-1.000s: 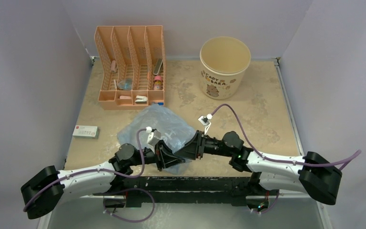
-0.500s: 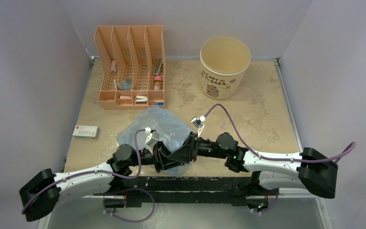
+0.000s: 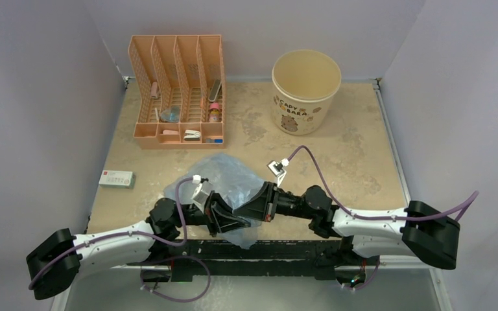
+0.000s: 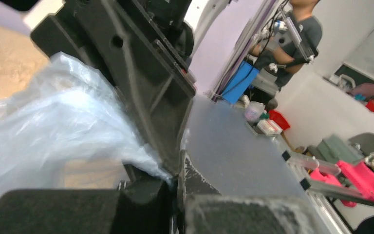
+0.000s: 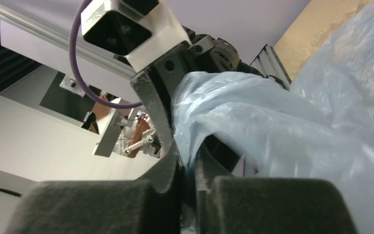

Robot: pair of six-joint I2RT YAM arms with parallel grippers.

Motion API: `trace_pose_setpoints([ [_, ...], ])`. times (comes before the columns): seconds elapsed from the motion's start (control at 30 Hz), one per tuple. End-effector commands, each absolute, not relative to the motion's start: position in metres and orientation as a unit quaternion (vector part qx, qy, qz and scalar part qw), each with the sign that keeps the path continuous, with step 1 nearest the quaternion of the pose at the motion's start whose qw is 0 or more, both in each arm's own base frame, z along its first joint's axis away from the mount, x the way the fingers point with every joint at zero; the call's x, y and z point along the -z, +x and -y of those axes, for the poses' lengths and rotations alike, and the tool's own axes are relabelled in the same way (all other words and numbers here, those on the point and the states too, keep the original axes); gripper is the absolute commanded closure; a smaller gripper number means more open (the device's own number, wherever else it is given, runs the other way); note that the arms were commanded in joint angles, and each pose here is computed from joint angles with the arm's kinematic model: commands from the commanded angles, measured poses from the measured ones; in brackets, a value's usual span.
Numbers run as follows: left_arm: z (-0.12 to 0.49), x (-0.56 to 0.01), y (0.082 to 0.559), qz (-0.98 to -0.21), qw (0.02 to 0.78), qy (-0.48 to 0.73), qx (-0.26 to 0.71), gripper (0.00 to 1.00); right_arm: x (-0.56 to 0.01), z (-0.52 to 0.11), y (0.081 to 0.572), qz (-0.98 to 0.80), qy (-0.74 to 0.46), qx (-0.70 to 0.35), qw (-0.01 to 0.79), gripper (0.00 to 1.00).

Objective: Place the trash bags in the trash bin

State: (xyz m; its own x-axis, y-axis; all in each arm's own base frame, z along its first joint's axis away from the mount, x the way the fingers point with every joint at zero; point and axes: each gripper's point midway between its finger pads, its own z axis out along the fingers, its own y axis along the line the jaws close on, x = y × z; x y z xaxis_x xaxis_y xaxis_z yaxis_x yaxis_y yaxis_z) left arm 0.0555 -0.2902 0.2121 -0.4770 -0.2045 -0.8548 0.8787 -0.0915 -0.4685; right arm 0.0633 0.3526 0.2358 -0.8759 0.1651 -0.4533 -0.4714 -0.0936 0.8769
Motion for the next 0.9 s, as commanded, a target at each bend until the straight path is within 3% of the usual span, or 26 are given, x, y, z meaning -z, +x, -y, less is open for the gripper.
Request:
trace_pose_setpoints([
  [0.0, 0.292, -0.207, 0.068, -0.551, 0.423, 0.302, 0.653, 1.0, -0.271, -0.346, 0.055, -0.585, -0.123, -0.77, 0.222, 0.99],
  [0.2, 0.293, -0.204, 0.072, -0.57, 0.415, 0.298, 0.643, 0.86, -0.271, -0.346, 0.069, -0.595, -0.109, -0.758, 0.242, 1.0],
  [0.27, 0.294, -0.203, 0.074, -0.582, 0.412, 0.298, 0.635, 0.72, -0.266, -0.346, 0.081, -0.613, -0.104, -0.74, 0.257, 1.0],
  [0.33, 0.292, -0.205, 0.076, -0.587, 0.418, 0.293, 0.628, 0.48, -0.256, -0.342, 0.107, -0.65, -0.071, -0.698, 0.293, 1.0],
  [0.37, 0.29, -0.205, 0.078, -0.59, 0.422, 0.29, 0.624, 0.43, -0.252, -0.338, 0.122, -0.67, -0.049, -0.67, 0.317, 1.0],
  [0.63, 0.277, -0.228, 0.11, -0.633, 0.479, 0.249, 0.555, 0.24, -0.233, -0.231, 0.228, -0.774, 0.115, -0.338, 0.523, 1.0],
  [0.87, 0.265, -0.278, 0.127, -0.617, 0.541, 0.229, 0.523, 0.15, -0.313, -0.16, 0.24, -0.727, 0.173, -0.25, 0.616, 1.0],
])
